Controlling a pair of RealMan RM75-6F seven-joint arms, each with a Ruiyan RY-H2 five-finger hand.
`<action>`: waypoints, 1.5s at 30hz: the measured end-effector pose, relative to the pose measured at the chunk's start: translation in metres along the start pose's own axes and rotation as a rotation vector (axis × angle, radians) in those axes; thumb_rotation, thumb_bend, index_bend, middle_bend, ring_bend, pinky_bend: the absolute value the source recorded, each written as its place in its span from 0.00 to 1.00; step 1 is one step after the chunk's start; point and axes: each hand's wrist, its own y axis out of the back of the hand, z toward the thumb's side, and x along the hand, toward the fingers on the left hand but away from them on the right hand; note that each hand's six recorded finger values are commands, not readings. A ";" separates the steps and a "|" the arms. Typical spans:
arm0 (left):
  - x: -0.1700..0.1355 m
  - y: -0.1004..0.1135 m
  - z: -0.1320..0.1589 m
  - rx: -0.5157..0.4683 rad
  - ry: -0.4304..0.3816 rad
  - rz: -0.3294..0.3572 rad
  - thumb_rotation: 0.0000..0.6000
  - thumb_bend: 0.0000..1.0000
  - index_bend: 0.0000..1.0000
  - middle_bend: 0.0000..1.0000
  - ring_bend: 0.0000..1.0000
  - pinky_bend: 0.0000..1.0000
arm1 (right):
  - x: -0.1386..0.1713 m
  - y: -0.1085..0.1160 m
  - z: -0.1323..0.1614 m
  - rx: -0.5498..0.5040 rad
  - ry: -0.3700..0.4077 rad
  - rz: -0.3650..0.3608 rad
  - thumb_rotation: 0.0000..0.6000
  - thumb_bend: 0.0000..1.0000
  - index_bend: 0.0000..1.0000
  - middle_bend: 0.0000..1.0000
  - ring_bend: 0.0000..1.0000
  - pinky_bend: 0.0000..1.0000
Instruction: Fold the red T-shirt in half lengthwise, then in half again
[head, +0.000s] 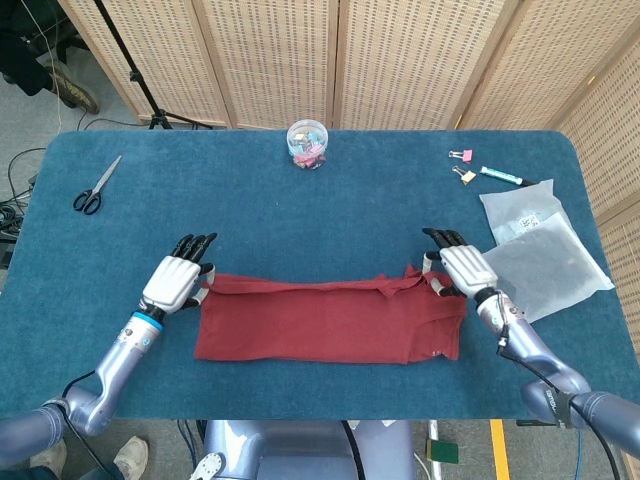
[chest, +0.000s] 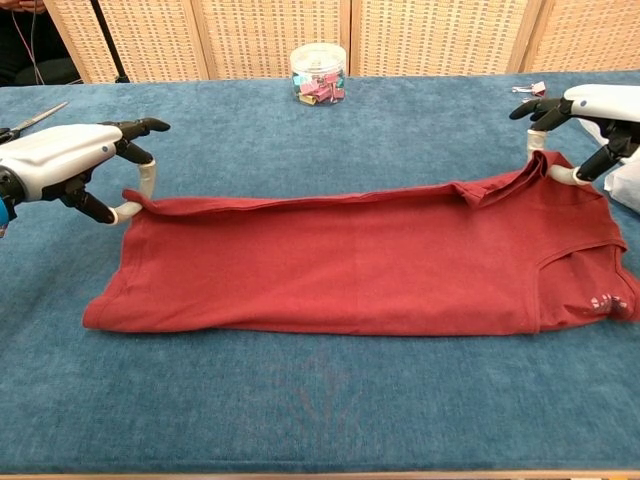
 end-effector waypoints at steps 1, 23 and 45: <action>0.001 -0.001 0.000 0.000 0.003 -0.003 1.00 0.43 0.73 0.00 0.00 0.00 | -0.001 0.000 -0.001 0.000 -0.004 0.001 1.00 0.62 0.65 0.06 0.00 0.00; 0.007 0.000 0.004 -0.050 0.013 0.002 1.00 0.35 0.00 0.00 0.00 0.00 | -0.011 0.000 -0.012 0.004 -0.099 0.000 1.00 0.00 0.00 0.00 0.00 0.00; -0.059 0.028 -0.045 -0.068 0.017 0.002 1.00 0.29 0.00 0.00 0.00 0.00 | 0.095 0.041 -0.010 0.052 -0.006 -0.154 1.00 0.00 0.00 0.00 0.00 0.00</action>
